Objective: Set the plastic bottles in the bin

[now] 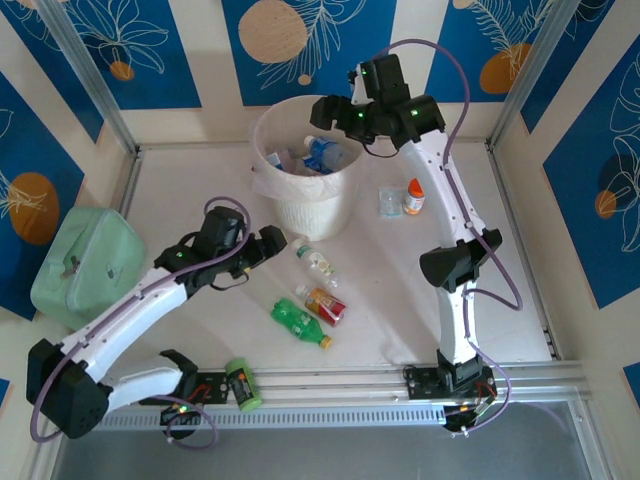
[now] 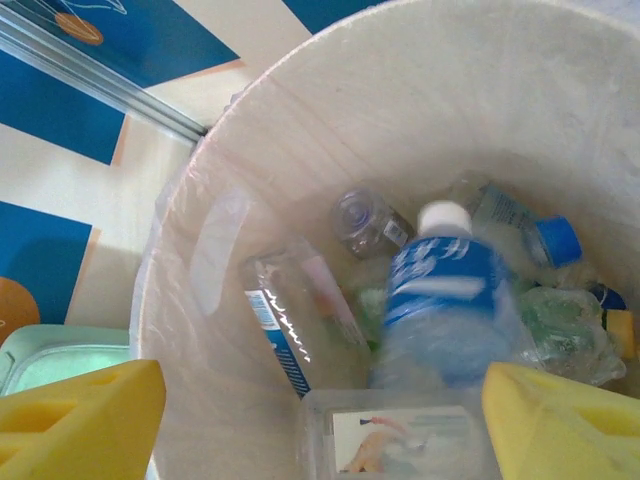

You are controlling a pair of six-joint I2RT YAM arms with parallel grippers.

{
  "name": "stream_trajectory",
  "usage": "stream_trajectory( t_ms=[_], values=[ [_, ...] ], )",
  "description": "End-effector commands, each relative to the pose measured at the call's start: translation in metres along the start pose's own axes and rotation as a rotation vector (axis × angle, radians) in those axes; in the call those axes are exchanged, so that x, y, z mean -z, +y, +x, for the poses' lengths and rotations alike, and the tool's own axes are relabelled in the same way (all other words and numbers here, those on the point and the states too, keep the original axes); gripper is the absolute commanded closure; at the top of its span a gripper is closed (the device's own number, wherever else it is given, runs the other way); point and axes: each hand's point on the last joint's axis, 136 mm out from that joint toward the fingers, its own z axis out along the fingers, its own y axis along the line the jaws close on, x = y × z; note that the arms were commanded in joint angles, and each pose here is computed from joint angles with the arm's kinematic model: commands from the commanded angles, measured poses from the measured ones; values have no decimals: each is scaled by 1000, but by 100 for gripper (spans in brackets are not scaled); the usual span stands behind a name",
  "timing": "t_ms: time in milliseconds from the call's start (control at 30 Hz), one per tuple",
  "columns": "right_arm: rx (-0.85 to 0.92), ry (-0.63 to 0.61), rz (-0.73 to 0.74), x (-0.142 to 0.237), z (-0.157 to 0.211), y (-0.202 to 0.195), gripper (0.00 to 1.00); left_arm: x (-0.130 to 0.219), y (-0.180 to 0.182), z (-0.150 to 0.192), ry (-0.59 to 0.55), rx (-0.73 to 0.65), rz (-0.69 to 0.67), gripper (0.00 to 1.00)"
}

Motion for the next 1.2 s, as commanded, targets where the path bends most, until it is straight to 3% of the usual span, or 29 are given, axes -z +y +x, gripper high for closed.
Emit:
stream_trajectory(
  t_ms=[0,267,500,833,1167],
  values=[
    [38,-46,-14,36,-5,14,16,-13,-6,2,-2,-4,-36,9],
    [119,-96,-23,102,23,33,19,-54,-20,26,55,-71,-128,9],
    [89,-123,-73,155,78,21,19,-88,-28,43,113,-38,-175,6],
    [1,-14,-69,170,176,-26,19,-112,-29,53,130,11,-265,9],
    [-56,27,-32,168,213,-54,19,-137,-19,68,168,84,-347,11]
  ],
)
